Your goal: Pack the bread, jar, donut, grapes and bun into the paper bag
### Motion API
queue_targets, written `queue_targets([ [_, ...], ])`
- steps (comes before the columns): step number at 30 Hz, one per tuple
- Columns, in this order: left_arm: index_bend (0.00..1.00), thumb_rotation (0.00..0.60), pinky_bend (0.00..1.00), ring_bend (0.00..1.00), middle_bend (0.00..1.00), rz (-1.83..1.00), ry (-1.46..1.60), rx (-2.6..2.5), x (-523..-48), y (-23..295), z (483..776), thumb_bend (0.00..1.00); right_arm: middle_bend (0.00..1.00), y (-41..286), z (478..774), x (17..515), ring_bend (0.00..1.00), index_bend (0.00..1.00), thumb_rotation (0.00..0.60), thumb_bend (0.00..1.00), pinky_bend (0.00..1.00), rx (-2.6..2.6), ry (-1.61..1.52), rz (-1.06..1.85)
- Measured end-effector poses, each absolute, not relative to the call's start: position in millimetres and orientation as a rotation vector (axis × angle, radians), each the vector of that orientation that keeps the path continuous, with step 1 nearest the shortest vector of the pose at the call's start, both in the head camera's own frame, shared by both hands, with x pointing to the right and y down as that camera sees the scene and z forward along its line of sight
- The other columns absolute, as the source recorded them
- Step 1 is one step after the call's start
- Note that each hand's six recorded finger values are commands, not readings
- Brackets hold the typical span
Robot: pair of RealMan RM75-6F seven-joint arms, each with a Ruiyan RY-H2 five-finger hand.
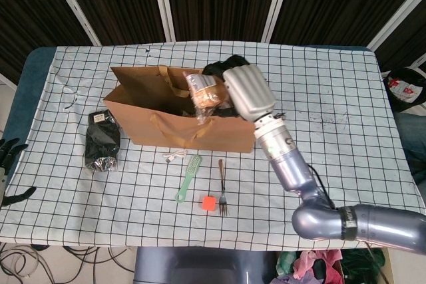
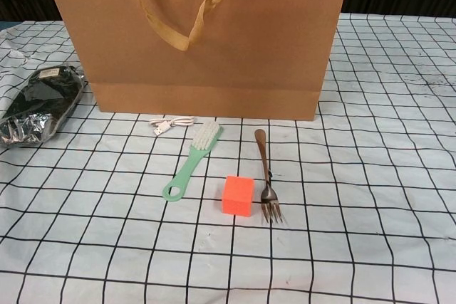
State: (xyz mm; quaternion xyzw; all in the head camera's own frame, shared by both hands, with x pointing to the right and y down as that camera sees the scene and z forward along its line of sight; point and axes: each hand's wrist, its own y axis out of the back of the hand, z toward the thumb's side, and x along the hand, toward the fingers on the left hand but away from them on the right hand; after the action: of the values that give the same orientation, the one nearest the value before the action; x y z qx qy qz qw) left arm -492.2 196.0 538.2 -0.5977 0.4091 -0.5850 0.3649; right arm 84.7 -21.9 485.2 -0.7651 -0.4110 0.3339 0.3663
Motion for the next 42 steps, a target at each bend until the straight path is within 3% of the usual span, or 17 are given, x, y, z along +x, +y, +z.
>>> queue_targets([
  [5, 0.18, 0.6, 0.08, 0.03, 0.09, -1.5, 1.068, -1.539, -494.4, 195.8, 535.1, 0.1, 0.33, -20.9, 507.0, 60.5, 0.31, 0.44, 0.6, 0.35, 0.2, -1.97, -1.0, 0.878],
  [10, 0.18, 0.6, 0.08, 0.03, 0.09, -1.497, 1.075, -1.542, -495.3, 195.8, 534.0, 0.1, 0.08, -19.1, 521.6, 52.6, 0.17, 0.13, 0.6, 0.19, 0.2, -1.961, -0.972, 0.919],
  [14, 0.18, 0.6, 0.08, 0.03, 0.09, -1.5, 1.068, -1.545, -494.6, 196.2, 535.1, 0.1, 0.0, -21.4, 528.4, 57.8, 0.13, 0.01, 0.6, 0.11, 0.2, -1.969, -0.975, 0.977],
  [26, 0.18, 0.6, 0.08, 0.03, 0.09, -1.504, 1.061, -1.537, -493.0, 196.6, 537.1, 0.1, 0.01, -36.2, 493.1, 110.4, 0.13, 0.0, 0.6, 0.08, 0.2, -1.868, -1.063, 1.026],
  [32, 0.18, 0.6, 0.08, 0.03, 0.09, -1.501, 1.065, -1.532, -492.7, 195.6, 537.4, 0.1, 0.11, -38.8, 457.2, 186.0, 0.22, 0.0, 0.6, 0.12, 0.2, -1.673, -1.184, 1.079],
  [37, 0.17, 0.6, 0.08, 0.03, 0.09, -1.492, 1.075, -1.528, -491.6, 195.3, 537.1, 0.1, 0.11, -19.2, 447.1, 273.5, 0.22, 0.0, 0.6, 0.15, 0.2, -1.519, -1.234, 1.205],
  [42, 0.16, 0.6, 0.08, 0.03, 0.09, -1.474, 1.083, -1.524, -488.4, 195.6, 537.4, 0.1, 0.11, 33.5, 470.4, 359.9, 0.22, 0.0, 0.6, 0.16, 0.2, -1.419, -1.154, 1.416],
])
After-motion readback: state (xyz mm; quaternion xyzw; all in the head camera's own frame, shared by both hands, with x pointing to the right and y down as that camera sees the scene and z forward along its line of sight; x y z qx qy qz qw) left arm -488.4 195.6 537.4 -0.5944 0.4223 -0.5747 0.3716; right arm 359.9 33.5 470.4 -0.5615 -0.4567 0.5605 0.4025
